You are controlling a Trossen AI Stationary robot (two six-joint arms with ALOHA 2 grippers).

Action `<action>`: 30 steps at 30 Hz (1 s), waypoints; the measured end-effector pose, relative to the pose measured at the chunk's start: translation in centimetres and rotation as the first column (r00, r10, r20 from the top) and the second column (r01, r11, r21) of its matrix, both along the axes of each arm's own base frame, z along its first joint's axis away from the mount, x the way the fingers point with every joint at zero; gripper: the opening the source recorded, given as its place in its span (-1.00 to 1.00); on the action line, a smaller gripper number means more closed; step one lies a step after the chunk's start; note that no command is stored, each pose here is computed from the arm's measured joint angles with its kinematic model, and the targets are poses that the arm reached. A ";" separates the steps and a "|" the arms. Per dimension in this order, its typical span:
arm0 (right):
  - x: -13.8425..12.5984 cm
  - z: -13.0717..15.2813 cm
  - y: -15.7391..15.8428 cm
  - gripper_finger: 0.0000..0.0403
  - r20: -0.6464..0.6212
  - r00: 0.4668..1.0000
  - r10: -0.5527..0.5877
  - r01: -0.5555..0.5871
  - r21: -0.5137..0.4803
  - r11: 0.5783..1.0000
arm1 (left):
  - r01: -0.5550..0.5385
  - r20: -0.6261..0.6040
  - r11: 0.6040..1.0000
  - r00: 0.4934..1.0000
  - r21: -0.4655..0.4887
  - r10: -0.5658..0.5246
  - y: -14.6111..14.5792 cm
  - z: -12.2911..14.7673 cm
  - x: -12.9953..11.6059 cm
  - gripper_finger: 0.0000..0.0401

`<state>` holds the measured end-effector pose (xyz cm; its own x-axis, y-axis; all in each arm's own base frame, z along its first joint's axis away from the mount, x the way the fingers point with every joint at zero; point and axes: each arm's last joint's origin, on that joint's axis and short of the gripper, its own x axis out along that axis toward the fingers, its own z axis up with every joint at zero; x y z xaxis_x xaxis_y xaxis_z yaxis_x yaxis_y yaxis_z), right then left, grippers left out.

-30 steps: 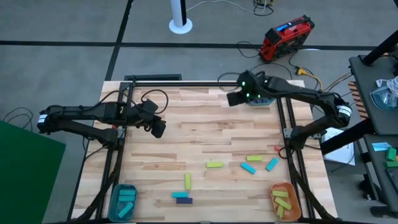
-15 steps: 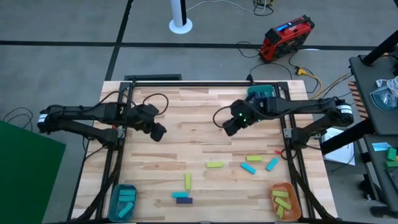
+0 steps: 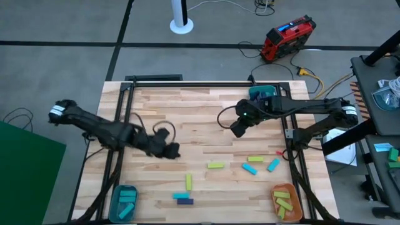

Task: Sort blocks
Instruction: Put the green block into the orange bin

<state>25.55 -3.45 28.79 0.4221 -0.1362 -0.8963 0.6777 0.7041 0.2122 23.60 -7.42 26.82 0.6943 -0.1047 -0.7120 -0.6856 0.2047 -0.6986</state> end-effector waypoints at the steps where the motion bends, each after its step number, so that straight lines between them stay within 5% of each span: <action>1: -0.1 0.2 0.0 -0.94 0.006 1.000 0.007 -0.007 -0.005 1.000 | -0.004 -0.011 1.000 1.000 -0.025 0.004 -0.7 -0.5 0.3 -0.41; 8: -1.0 1.3 0.0 -0.94 0.039 0.996 0.078 -0.076 -0.050 0.996 | -0.019 -0.152 0.997 0.988 -0.072 0.008 -4.7 -1.4 2.0 -0.41; 18: -1.4 1.6 0.0 -0.94 0.047 0.993 0.107 -0.103 -0.077 0.992 | -0.044 -0.393 0.998 0.918 0.044 0.058 -7.2 -1.0 6.1 -0.41; 30: -1.5 1.7 0.1 -0.94 0.037 0.991 0.129 -0.125 -0.087 0.988 | -0.105 -0.524 0.990 0.840 0.091 0.137 -9.0 -5.3 9.5 -0.20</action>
<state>24.05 -3.40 30.46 0.4778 -0.1535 -0.8649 0.5736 0.8003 0.1749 33.07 -16.37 21.49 0.2159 0.0067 -0.9764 -0.9691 0.1234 -0.2134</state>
